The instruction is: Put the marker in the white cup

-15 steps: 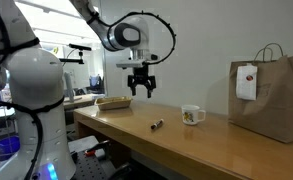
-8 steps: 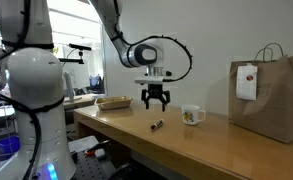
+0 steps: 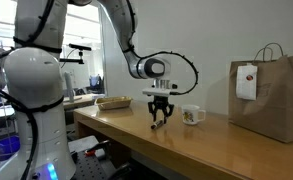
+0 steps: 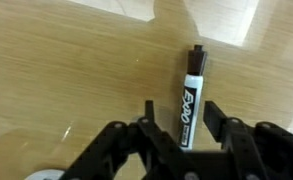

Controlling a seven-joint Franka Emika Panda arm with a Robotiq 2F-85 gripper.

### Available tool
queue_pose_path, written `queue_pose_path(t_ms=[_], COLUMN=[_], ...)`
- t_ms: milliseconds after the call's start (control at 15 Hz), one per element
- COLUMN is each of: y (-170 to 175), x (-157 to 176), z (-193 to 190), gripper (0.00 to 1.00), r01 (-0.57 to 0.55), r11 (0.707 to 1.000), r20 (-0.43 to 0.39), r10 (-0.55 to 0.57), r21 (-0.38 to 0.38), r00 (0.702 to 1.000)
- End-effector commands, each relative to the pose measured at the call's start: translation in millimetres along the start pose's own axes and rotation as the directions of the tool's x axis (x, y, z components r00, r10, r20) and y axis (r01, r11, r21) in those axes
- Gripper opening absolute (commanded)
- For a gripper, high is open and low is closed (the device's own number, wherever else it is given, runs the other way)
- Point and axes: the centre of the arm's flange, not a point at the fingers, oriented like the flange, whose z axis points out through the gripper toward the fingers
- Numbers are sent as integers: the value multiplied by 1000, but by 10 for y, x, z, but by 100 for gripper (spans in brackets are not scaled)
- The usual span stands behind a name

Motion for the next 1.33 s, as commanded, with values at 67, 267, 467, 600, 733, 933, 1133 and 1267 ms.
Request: queue_pose_path(t_ms=[67, 267, 467, 600, 733, 933, 1133, 1267], y=[-14, -34, -15, -8, -16, -43, -23, 21], x=[179, 308, 416, 453, 455, 449, 429, 385], z=[130, 137, 145, 138, 99, -10, -261, -459], gripper=[51, 62, 35, 27, 10, 5, 5, 5], r01=[-2, 7, 10, 12, 14, 20, 35, 60], r11=[1000, 1000, 1000, 1000, 1000, 1000, 999, 997], r20=[7, 0, -6, -9, -15, -41, -117, -193], r10=[2, -7, -10, -12, -14, -20, -33, -50], r21=[-1, 0, 0, -3, -5, 10, 16, 49], r00=[1000, 1000, 1000, 1000, 1000, 999, 993, 980])
